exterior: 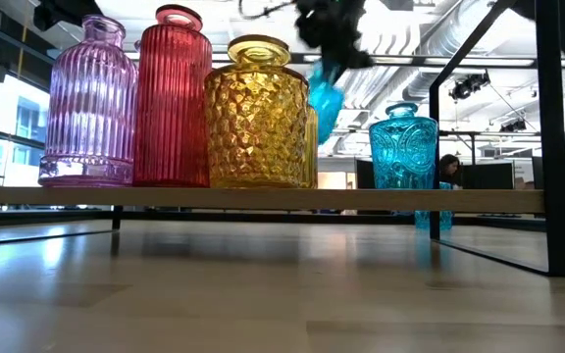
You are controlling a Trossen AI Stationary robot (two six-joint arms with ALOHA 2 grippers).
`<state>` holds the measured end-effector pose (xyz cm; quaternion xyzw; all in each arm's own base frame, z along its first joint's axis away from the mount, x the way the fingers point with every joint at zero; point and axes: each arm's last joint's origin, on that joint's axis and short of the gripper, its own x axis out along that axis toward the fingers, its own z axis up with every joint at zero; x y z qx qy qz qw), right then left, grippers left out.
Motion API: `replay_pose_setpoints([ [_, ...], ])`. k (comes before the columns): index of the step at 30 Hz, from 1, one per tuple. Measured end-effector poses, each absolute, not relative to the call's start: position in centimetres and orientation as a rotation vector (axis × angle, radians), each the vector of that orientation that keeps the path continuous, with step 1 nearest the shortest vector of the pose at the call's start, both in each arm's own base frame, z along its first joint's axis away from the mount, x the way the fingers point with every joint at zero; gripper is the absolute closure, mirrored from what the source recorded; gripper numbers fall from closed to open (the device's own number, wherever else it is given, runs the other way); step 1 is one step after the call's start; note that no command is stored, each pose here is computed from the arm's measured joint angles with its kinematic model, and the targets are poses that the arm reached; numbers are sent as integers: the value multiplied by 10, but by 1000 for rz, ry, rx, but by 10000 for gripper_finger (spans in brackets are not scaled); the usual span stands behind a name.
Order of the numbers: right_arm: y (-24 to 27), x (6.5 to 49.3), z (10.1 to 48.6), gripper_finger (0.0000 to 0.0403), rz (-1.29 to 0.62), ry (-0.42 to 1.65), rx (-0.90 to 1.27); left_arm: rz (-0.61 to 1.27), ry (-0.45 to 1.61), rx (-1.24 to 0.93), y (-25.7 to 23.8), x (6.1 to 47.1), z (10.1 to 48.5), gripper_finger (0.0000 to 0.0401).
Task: Sort vases onto shelf
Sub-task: Put the bottom blue vase on the shelf aligned with the other blue vase
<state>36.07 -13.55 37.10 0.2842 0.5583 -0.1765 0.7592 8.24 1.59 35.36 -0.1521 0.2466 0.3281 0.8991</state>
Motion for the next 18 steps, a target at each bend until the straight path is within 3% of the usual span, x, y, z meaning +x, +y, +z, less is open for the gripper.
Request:
replay_pose_setpoints([
  [8,-77,323,429,387,-428,1064,630,661,528,-271,16,82,354,401],
  [18,7,321,439,387,-434,1028,670,645,537,-262,15,83,353,401],
])
